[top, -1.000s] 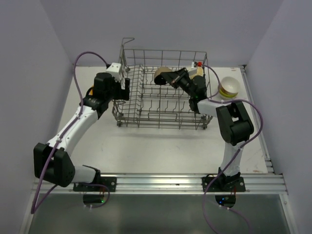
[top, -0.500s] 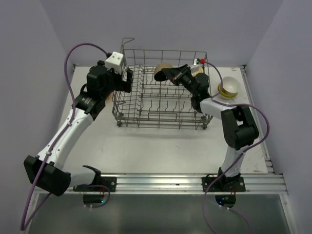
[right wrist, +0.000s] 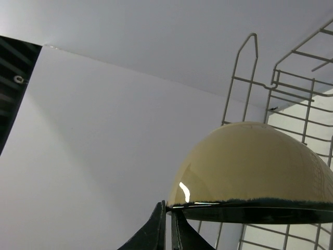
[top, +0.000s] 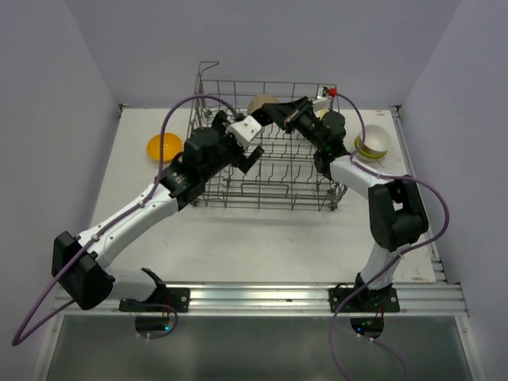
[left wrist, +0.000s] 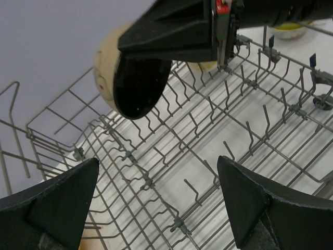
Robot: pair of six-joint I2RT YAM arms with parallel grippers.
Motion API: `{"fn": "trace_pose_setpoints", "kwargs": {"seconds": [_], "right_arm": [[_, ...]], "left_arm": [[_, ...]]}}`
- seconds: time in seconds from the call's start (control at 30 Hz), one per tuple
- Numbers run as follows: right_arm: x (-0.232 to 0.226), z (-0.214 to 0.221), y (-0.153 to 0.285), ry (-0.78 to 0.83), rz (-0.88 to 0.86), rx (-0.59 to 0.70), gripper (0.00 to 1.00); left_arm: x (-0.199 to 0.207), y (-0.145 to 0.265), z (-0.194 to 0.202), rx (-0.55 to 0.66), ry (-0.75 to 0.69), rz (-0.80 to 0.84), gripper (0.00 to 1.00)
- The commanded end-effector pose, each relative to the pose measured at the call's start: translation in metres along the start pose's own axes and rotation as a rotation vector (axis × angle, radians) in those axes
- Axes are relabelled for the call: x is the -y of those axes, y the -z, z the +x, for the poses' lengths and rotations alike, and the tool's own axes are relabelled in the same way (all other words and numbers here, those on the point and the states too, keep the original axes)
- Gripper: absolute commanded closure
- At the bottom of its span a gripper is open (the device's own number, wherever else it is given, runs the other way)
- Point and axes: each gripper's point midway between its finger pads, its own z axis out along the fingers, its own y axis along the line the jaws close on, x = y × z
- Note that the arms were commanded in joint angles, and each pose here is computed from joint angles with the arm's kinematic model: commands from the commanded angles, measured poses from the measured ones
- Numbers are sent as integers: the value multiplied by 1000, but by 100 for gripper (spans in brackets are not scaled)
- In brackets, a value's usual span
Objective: Unload the bowls from the dish rack
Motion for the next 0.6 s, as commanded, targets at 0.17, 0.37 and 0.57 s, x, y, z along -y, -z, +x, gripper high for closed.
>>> {"fn": "trace_pose_setpoints", "kwargs": {"seconds": [0.17,0.37,0.57], "right_arm": [[-86,2,12,39,-217,-28,100],[-82,6,18,2,-238,-36,100],[-81,8,22,-14,-247,-40,100]], "left_arm": [[-1,-25,-4,76,-43,-116,2],[-9,-31,-11,116,-15,-202,5],[-9,-44,-4,110,-1,-237,10]]}}
